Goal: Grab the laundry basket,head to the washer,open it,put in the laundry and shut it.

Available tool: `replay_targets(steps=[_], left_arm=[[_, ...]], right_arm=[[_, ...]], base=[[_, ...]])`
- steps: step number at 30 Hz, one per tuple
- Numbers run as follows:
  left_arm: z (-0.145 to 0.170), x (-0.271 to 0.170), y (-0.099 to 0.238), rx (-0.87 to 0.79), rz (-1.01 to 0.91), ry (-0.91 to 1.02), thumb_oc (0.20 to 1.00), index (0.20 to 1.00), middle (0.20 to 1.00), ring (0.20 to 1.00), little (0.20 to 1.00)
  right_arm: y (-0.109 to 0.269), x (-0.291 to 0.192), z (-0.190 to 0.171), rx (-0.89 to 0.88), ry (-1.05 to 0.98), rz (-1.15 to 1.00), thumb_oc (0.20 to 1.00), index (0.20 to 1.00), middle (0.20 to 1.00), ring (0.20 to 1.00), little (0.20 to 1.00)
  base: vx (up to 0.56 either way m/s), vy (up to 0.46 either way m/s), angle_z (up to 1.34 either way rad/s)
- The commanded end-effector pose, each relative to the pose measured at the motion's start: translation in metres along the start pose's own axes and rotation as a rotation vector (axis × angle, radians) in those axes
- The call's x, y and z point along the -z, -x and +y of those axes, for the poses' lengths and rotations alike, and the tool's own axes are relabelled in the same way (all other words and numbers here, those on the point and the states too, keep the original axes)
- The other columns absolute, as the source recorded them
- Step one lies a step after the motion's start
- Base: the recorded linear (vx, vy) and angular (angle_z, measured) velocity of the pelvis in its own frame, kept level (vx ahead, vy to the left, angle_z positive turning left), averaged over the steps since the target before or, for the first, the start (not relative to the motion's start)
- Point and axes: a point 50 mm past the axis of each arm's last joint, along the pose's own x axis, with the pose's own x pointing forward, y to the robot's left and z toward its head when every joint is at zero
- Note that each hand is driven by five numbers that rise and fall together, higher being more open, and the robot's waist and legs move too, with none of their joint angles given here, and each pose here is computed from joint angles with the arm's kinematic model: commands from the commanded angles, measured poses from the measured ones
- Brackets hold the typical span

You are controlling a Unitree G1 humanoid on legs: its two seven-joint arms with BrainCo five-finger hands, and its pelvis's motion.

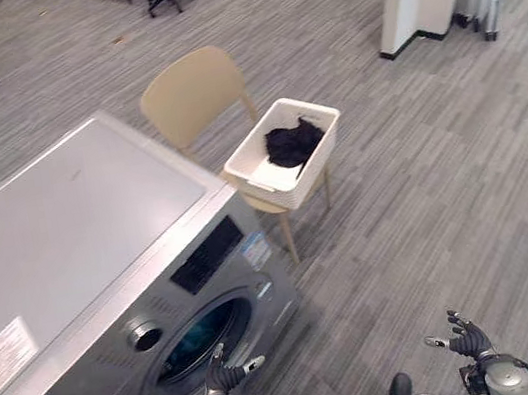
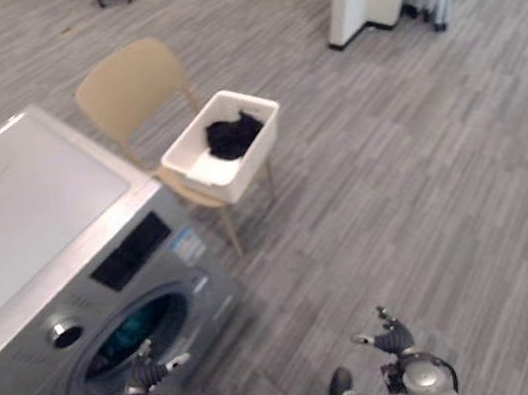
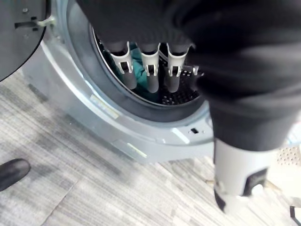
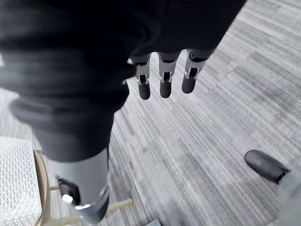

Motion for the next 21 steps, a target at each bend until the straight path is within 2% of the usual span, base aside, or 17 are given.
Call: replay_targets(steps=[1,11,21], left_arm=[[-0.011,-0.03,-0.005,0.037,-0.134,-0.032,1.0,1.0,1.0,1.0,1.0],[-0.017,-0.011,0.001,0.056,-0.069,-0.041,1.0,1.0,1.0,1.0,1.0],[-0.005,0.008,0.007,0.017,0.0,-0.03,1.0,1.0,1.0,1.0,1.0]], right_arm=[[-0.006,-0.028,-0.02,0.043,0.013,-0.111,1.0,1.0,1.0,1.0,1.0],[-0.008,-0.033,-0.022,0.038,0.042,-0.13,1.0,1.0,1.0,1.0,1.0],[-0.007,-0.033,0.001,-0.044,0.065,-0.134,1.0,1.0,1.0,1.0,1.0]], base=[[0.11,-0.153,-0.81],[0.19,-0.02,-0.58],[0.4,0.087,-0.18]])
